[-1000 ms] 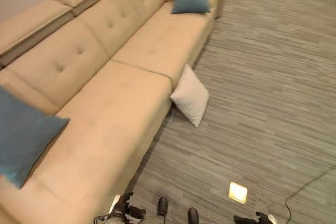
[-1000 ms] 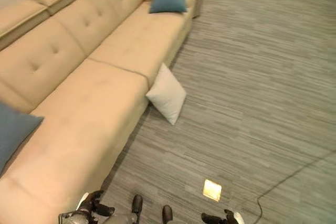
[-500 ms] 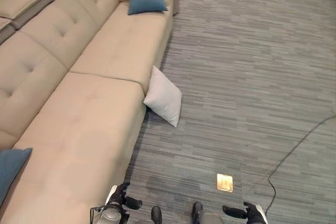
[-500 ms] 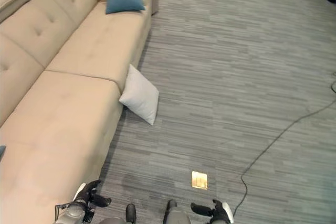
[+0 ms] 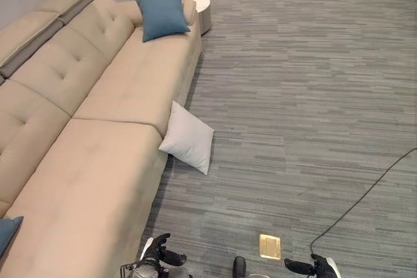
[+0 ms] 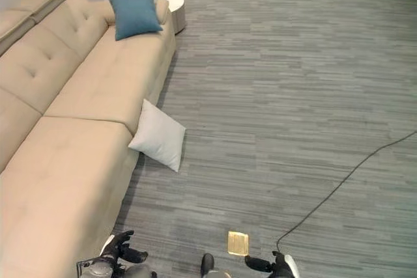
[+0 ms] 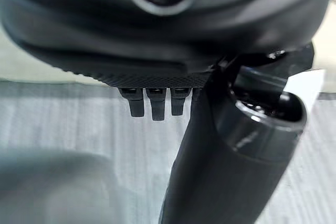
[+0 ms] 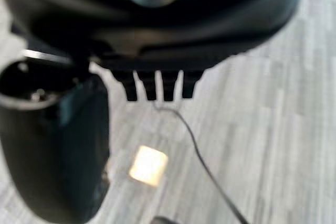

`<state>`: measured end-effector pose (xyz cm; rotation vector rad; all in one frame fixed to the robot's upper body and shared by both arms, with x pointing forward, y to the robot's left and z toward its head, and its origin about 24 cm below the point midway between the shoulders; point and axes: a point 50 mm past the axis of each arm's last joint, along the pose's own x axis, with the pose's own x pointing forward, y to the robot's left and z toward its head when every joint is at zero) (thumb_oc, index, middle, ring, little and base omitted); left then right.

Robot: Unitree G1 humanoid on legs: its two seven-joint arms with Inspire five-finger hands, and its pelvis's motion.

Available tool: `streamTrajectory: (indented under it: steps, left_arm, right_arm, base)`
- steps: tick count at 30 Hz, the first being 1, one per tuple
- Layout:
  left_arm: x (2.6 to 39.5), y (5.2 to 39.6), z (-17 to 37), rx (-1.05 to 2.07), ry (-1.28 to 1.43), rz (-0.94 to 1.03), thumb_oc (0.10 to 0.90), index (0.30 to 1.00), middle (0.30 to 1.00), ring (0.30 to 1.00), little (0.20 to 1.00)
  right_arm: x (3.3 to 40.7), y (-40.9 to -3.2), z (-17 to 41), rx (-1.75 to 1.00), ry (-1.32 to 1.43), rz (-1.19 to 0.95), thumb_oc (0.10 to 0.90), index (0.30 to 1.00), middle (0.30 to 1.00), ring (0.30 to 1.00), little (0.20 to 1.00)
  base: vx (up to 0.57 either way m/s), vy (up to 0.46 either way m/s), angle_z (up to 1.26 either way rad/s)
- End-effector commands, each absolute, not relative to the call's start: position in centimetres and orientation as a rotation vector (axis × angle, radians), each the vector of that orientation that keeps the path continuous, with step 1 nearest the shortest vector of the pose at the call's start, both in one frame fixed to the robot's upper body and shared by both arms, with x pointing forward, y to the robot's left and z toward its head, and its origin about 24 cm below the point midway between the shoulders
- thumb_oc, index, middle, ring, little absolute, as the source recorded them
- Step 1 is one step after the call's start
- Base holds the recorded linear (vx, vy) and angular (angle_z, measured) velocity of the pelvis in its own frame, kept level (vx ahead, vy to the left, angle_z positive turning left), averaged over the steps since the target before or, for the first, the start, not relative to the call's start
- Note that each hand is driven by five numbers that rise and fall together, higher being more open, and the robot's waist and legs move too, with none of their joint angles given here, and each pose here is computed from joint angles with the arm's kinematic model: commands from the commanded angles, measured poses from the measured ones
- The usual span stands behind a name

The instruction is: Pick up all the scattered cushions and arrange them neatly on the sofa.

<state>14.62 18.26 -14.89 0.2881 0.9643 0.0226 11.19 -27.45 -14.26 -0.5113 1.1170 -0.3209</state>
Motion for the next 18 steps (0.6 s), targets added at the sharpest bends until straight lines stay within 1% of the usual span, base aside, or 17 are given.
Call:
streamTrajectory:
  steps: [1,6,7,8,9,13,18]
  left_arm:
    - [15.6,18.7,-14.4,0.316,0.916,0.018,0.800,0.900,0.900,0.900,0.900]
    - [15.4,18.7,-14.5,0.309,0.921,0.022,0.800,0.900,0.900,0.900,0.900]
    - [14.9,18.9,-14.6,0.293,0.932,0.034,0.800,0.900,0.900,0.900,0.900]
    - [13.6,19.6,-15.1,0.295,0.986,0.056,0.800,0.900,0.900,0.900,0.900]
    - [13.4,19.7,-15.2,0.296,0.992,0.057,0.800,0.900,0.900,0.900,0.900]
    - [13.4,20.2,-15.1,0.312,0.996,0.058,0.800,0.900,0.900,0.900,0.900]
    - [13.6,21.0,-14.9,0.339,0.986,0.073,0.800,0.900,0.900,0.900,0.900]
  right_arm:
    - [10.6,-29.3,-13.6,-0.562,1.096,-0.366,0.800,0.900,0.900,0.900,0.900]
    - [10.5,-29.3,-13.6,-0.564,1.097,-0.362,0.800,0.900,0.900,0.900,0.900]
    - [10.3,-29.1,-13.8,-0.557,1.107,-0.364,0.800,0.900,0.900,0.900,0.900]
    - [9.8,-28.4,-14.2,-0.574,1.127,-0.314,0.800,0.900,0.900,0.900,0.900]
    - [9.5,-28.4,-14.3,-0.581,1.140,-0.307,0.800,0.900,0.900,0.900,0.900]
    - [9.6,-28.1,-14.4,-0.581,1.143,-0.285,0.800,0.900,0.900,0.900,0.900]
    - [10.7,-27.5,-14.3,-0.567,1.100,-0.279,0.800,0.900,0.900,0.900,0.900]
  base:
    - [0.33,-0.058,0.12]
    - [0.19,-0.018,-0.10]
    - [0.86,0.095,-0.16]
    - [0.98,0.138,-0.19]
    - [0.65,0.159,-0.38]
    - [0.24,0.119,-0.64]
    - [0.27,0.014,0.27]
